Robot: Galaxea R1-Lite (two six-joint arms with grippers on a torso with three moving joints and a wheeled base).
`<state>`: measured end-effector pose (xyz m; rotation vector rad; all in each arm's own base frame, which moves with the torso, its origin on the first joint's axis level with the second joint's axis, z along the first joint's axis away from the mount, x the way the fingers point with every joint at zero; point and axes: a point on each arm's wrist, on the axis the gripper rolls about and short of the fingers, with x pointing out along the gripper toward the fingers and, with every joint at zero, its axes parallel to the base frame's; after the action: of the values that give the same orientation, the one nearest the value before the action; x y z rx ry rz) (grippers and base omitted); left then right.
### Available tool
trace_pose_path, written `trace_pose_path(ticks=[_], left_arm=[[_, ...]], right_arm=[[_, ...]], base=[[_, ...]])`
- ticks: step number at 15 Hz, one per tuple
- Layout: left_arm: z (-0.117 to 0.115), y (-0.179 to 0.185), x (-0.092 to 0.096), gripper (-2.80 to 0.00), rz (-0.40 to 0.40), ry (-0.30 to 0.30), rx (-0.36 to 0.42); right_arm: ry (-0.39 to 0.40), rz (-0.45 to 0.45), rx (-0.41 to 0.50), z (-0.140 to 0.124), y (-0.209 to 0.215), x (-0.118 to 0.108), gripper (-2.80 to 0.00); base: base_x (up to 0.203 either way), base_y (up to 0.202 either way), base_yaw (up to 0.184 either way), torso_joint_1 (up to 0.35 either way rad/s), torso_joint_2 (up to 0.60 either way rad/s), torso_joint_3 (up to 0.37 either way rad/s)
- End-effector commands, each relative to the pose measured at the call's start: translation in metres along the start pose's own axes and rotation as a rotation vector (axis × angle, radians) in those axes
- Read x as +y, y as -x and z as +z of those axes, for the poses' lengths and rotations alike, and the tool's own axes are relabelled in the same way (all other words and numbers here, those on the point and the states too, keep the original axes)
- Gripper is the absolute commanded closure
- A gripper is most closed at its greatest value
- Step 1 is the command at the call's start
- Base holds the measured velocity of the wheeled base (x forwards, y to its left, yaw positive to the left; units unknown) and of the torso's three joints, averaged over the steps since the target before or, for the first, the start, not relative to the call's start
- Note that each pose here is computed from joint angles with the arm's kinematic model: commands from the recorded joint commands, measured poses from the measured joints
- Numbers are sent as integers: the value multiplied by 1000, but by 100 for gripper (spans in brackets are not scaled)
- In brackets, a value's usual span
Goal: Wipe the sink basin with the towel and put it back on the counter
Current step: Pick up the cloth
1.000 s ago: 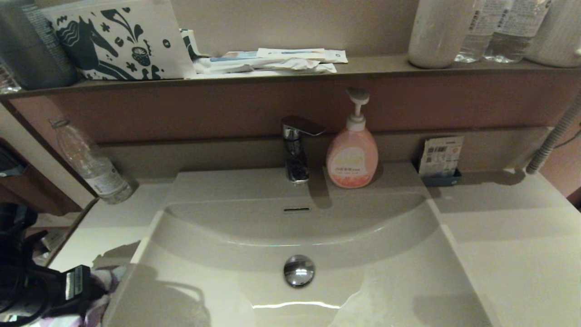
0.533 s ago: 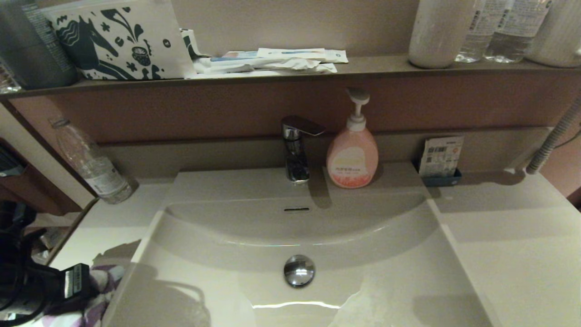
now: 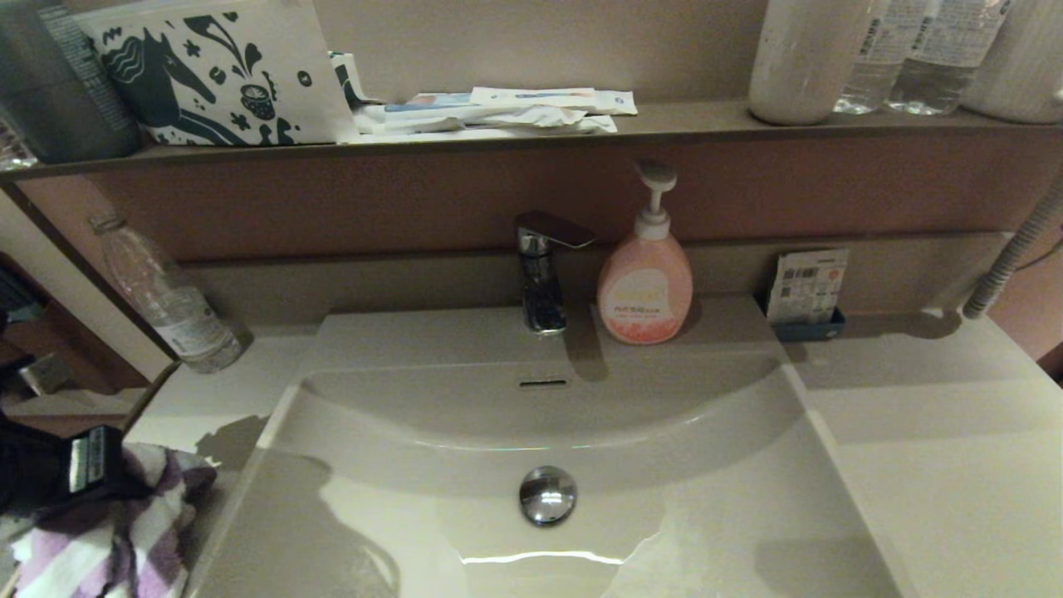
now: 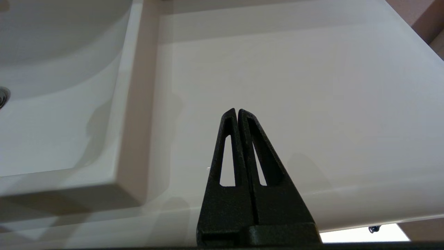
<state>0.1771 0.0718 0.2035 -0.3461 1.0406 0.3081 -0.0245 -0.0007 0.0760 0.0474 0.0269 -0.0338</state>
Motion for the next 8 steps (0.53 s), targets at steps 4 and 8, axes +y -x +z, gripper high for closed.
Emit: trace_pose_path(ticks=[4, 8], left_arm=[[-2, 81, -10, 0, -16, -13, -71], [-11, 139, -18, 0, -67, -30, -167]], right_arm=[[0, -1, 1, 0, 0, 0, 0], [-1, -1, 1, 0, 0, 0, 0]], base=[[0, 0, 0, 0, 0, 0], [0, 0, 0, 0, 0, 0]])
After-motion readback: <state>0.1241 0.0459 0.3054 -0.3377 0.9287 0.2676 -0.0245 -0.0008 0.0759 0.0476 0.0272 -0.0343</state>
